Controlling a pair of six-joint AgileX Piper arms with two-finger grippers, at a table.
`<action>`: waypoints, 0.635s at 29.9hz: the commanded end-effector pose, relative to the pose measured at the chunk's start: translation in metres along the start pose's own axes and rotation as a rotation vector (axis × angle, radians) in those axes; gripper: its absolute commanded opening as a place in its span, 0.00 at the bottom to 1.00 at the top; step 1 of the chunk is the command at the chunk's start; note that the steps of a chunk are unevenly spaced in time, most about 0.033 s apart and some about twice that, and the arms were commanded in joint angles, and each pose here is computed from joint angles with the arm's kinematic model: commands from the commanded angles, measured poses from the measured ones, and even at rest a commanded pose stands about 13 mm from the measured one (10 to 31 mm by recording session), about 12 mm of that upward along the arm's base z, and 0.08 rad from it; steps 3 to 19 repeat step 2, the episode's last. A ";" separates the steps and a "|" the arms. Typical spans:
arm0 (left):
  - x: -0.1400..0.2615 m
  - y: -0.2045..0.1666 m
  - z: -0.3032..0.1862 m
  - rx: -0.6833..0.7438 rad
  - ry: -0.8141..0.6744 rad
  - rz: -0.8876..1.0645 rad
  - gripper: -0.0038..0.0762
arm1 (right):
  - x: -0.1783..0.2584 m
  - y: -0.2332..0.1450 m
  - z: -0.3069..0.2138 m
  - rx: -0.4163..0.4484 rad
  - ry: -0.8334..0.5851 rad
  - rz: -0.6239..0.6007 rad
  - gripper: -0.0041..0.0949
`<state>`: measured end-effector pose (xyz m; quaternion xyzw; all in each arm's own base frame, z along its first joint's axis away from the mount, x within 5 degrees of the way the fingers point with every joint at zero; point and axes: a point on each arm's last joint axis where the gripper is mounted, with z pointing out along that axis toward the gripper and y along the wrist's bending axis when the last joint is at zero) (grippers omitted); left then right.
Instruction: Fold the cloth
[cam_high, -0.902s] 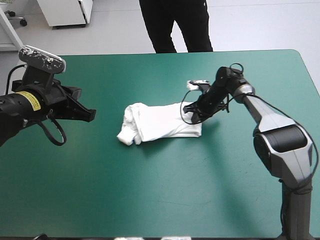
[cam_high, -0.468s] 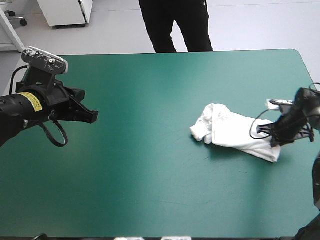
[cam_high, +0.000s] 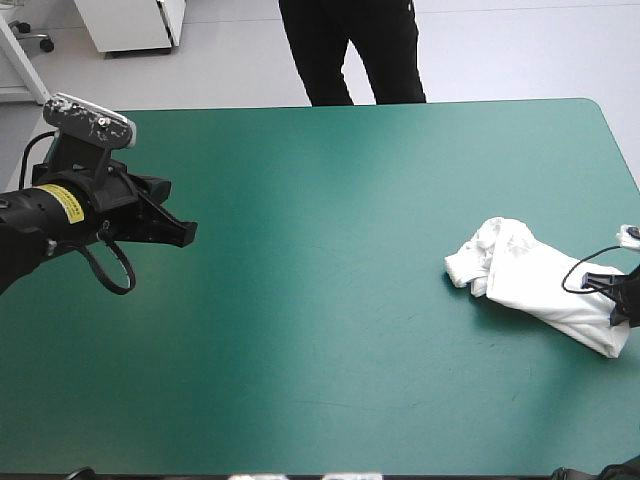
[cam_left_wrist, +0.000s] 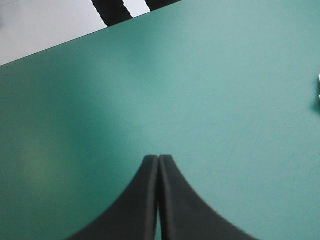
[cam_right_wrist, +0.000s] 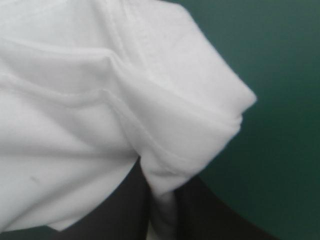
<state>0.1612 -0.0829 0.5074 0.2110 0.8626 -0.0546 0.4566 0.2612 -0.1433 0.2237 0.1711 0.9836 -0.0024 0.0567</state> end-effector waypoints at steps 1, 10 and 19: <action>0.001 0.002 -0.013 -0.003 -0.008 -0.016 0.04 | 0.003 -0.006 -0.022 0.045 -0.053 0.001 0.35; 0.001 0.002 -0.013 -0.003 -0.008 -0.016 0.04 | 0.004 -0.006 -0.024 0.046 -0.060 0.001 0.45; 0.001 0.002 -0.013 -0.003 -0.008 -0.016 0.04 | 0.004 -0.006 -0.024 0.046 -0.060 0.001 0.45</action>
